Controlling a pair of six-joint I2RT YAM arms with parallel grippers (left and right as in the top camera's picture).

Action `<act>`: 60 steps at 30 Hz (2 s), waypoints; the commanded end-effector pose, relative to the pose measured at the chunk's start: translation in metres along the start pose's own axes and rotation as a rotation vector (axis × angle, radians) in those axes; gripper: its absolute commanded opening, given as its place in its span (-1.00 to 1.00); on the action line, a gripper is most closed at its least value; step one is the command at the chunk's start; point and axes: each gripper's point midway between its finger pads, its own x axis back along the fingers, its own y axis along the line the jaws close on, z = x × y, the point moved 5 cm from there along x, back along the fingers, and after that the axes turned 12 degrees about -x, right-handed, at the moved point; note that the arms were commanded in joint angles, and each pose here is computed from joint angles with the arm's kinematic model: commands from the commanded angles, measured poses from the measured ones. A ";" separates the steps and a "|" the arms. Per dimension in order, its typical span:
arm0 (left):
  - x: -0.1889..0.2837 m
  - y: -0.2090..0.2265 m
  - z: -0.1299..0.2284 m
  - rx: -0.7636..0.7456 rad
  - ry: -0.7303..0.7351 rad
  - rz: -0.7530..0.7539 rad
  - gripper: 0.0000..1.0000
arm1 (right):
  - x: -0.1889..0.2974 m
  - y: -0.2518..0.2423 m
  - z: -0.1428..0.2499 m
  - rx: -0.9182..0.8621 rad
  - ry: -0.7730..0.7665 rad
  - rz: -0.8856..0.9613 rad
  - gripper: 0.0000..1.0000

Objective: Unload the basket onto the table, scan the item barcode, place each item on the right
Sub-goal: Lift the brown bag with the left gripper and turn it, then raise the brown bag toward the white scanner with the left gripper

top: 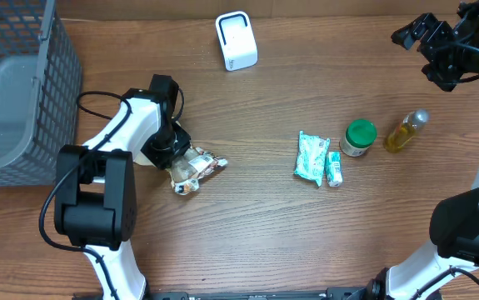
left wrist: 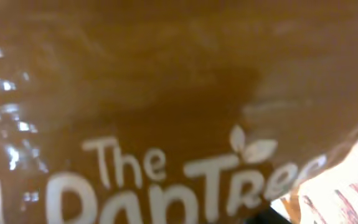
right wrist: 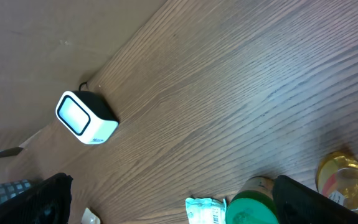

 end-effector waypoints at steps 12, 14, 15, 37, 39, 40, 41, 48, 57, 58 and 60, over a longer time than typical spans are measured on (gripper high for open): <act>0.018 -0.007 -0.013 -0.168 -0.018 -0.016 -0.76 | 0.011 0.007 -0.003 0.021 -0.031 -0.015 1.00; 0.032 -0.014 -0.019 -0.219 -0.040 0.000 -0.91 | 0.011 0.007 -0.003 0.021 -0.031 -0.015 1.00; 0.041 -0.017 -0.023 -0.244 -0.052 0.007 -0.92 | 0.011 0.007 -0.003 0.021 -0.031 -0.015 1.00; 0.175 -0.069 -0.009 -0.676 -0.591 -0.233 -0.91 | 0.011 0.007 -0.003 0.021 -0.031 -0.015 1.00; 0.181 -0.073 -0.006 -0.680 -0.629 -0.248 -0.92 | 0.011 0.007 -0.003 0.021 -0.031 -0.015 1.00; 0.183 -0.074 -0.006 -0.680 -0.642 -0.252 -0.91 | 0.011 0.007 -0.003 0.021 -0.031 -0.015 1.00; 0.183 -0.076 -0.005 -0.682 -0.643 -0.247 -0.92 | 0.011 0.007 -0.003 0.021 -0.031 -0.015 1.00; 0.174 -0.089 0.008 -0.817 -0.558 -0.136 -0.91 | 0.011 0.007 -0.003 0.021 -0.031 -0.015 1.00; 0.167 -0.097 0.024 -0.905 -0.463 -0.026 -0.91 | 0.011 0.007 -0.003 0.021 -0.031 -0.015 1.00; 0.167 -0.097 0.025 -0.906 -0.459 -0.022 -0.92 | 0.011 0.007 -0.003 0.021 -0.031 -0.015 1.00; 0.167 -0.096 0.025 -0.906 -0.456 -0.024 -0.91 | 0.011 0.007 -0.003 0.021 -0.031 -0.015 1.00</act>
